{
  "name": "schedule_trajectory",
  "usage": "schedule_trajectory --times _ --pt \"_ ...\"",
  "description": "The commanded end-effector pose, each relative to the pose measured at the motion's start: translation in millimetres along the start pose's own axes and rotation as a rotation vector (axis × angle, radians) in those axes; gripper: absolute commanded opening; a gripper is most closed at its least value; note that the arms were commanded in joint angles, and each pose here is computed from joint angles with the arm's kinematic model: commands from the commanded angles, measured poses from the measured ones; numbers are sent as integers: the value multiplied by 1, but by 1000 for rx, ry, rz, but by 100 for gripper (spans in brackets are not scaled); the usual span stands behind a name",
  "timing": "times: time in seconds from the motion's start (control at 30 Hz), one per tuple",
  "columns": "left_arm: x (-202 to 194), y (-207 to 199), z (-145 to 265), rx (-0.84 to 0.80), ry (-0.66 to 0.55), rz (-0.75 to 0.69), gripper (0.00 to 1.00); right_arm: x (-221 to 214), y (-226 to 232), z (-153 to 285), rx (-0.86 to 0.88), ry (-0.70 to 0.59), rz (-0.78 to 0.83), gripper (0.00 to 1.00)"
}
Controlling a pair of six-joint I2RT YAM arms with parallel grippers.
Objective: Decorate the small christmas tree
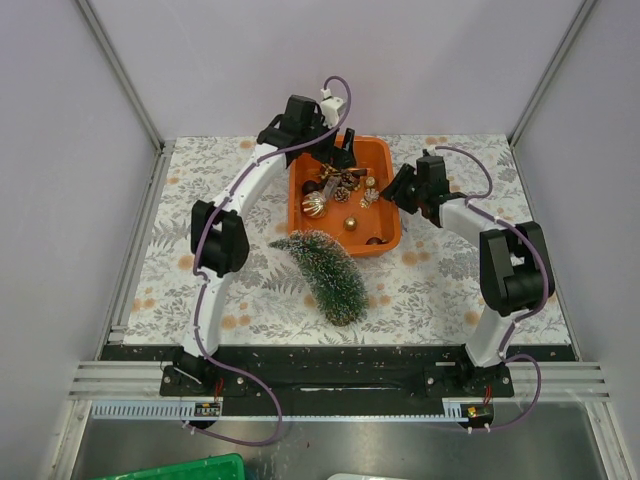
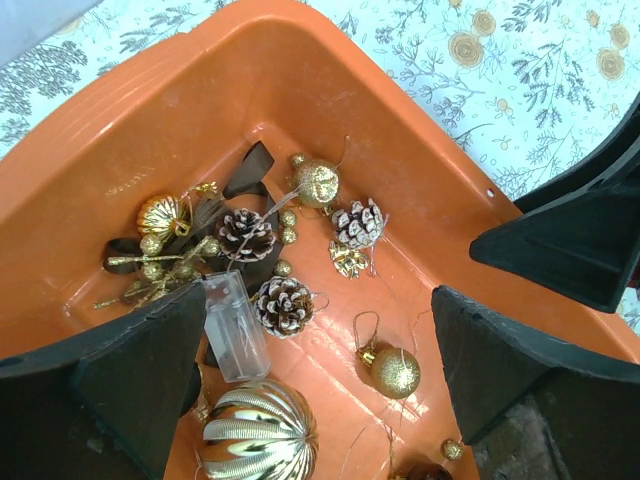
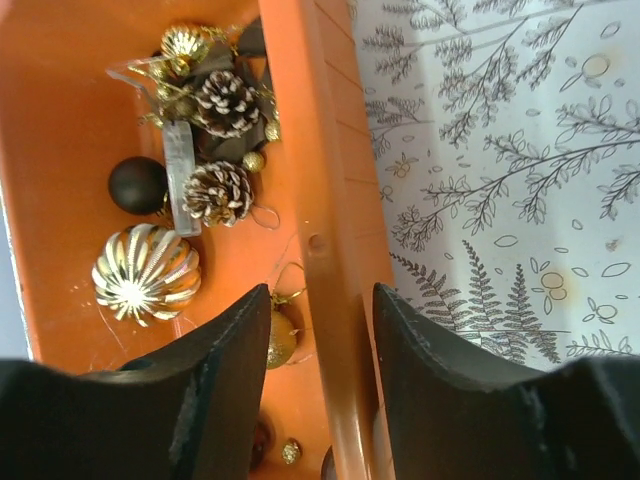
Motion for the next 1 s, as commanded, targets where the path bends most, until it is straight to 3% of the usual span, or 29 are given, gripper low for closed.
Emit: schedule_trajectory --times 0.0,0.43,0.63,0.97 --pt "11 1 -9 -13 -56 -33 99 -8 13 -6 84 48 22 50" --pt "1 6 -9 26 -15 -38 83 -28 45 2 205 47 174 31" --pt "-3 16 -6 100 6 -70 81 -31 65 11 290 26 257 28" --pt "-20 17 -5 87 73 -154 79 -28 77 22 346 -12 317 27"
Point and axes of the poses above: each gripper's point midway between its finger pads, its own z axis back along the fingers, its own y axis along the line the jaws close on, x = y × z, the point moved 4 cm from there along z, back along the fingers, and after that the axes turned 2 degrees about -z, right-handed, at the moved point
